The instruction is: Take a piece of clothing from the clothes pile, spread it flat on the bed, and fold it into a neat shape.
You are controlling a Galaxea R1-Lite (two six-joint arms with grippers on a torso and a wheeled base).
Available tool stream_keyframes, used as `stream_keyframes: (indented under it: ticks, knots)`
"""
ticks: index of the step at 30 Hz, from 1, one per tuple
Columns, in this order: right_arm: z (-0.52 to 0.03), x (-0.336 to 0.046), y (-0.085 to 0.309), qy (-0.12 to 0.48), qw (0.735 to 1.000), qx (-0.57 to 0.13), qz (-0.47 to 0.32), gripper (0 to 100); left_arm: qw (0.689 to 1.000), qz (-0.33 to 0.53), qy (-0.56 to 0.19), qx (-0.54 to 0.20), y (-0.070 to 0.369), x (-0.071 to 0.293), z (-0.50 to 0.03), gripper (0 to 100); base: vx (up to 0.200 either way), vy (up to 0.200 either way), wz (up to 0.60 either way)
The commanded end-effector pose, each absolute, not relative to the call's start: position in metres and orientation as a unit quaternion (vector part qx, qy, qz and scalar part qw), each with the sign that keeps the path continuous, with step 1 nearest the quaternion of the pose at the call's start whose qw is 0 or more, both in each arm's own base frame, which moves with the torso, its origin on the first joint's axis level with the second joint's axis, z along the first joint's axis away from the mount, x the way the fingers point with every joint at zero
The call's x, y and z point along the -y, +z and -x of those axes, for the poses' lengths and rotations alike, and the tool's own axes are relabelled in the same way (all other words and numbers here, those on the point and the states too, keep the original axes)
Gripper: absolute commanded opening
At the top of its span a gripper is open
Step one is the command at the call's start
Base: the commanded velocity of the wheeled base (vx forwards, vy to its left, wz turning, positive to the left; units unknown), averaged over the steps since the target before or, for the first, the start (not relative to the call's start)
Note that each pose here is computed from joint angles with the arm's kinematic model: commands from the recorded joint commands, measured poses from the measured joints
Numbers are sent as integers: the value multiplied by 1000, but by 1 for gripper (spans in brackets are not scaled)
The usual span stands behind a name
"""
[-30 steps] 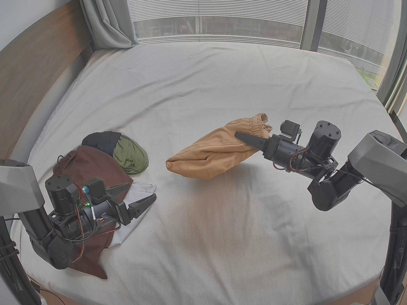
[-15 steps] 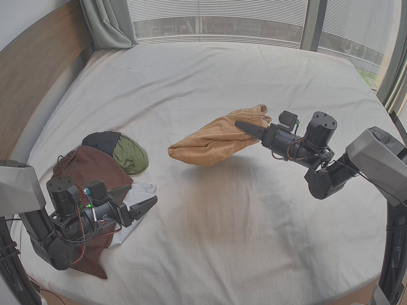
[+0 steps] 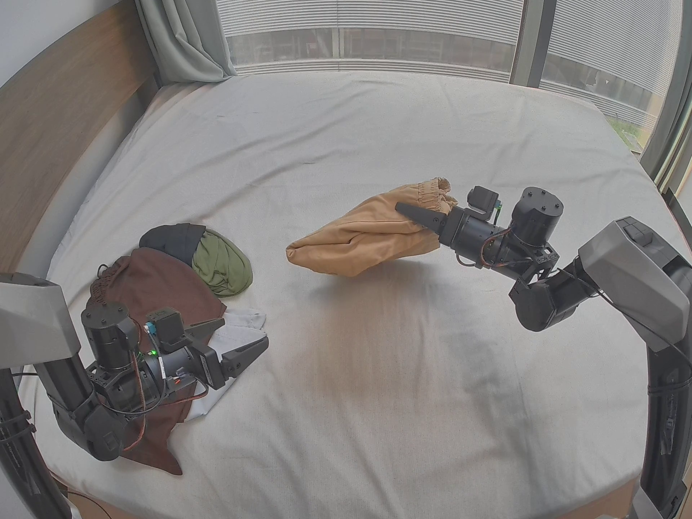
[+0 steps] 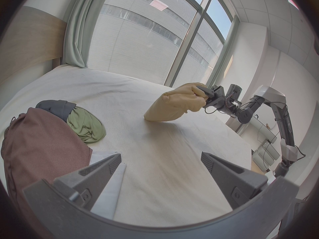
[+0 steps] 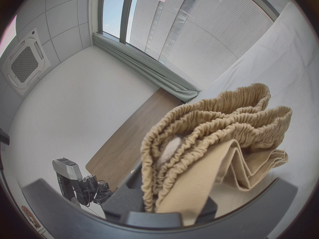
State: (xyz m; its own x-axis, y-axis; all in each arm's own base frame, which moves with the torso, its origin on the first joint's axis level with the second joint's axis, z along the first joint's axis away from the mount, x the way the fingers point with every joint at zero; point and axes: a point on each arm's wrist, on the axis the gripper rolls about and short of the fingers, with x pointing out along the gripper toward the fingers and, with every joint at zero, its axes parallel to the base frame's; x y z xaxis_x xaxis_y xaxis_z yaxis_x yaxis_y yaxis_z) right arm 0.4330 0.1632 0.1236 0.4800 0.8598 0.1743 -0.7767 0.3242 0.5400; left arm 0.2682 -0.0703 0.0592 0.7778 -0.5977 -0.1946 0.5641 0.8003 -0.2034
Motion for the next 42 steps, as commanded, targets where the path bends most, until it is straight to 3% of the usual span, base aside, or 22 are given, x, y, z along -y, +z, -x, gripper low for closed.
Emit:
stream_keyframes:
  ticks: [1, 10, 23, 42]
  knots:
    - [-437, -165, 136, 510, 810, -57, -285, 0, 940, 68, -308, -128, 58, 70, -269, 100, 0, 0, 0]
    - [-451, -170, 152, 510, 811, -45, -283, 0, 939, 67, -311, -135, 54, 72, -269, 100, 0, 0, 0]
    - [-478, -167, 82, 479, 828, -92, -277, 0, 938, 68, -311, -138, 52, 73, -269, 100, 0, 0, 0]
    - [-425, -154, 7, 447, 829, -169, -292, 0, 939, 68, -310, -135, 53, 72, -270, 100, 0, 0, 0]
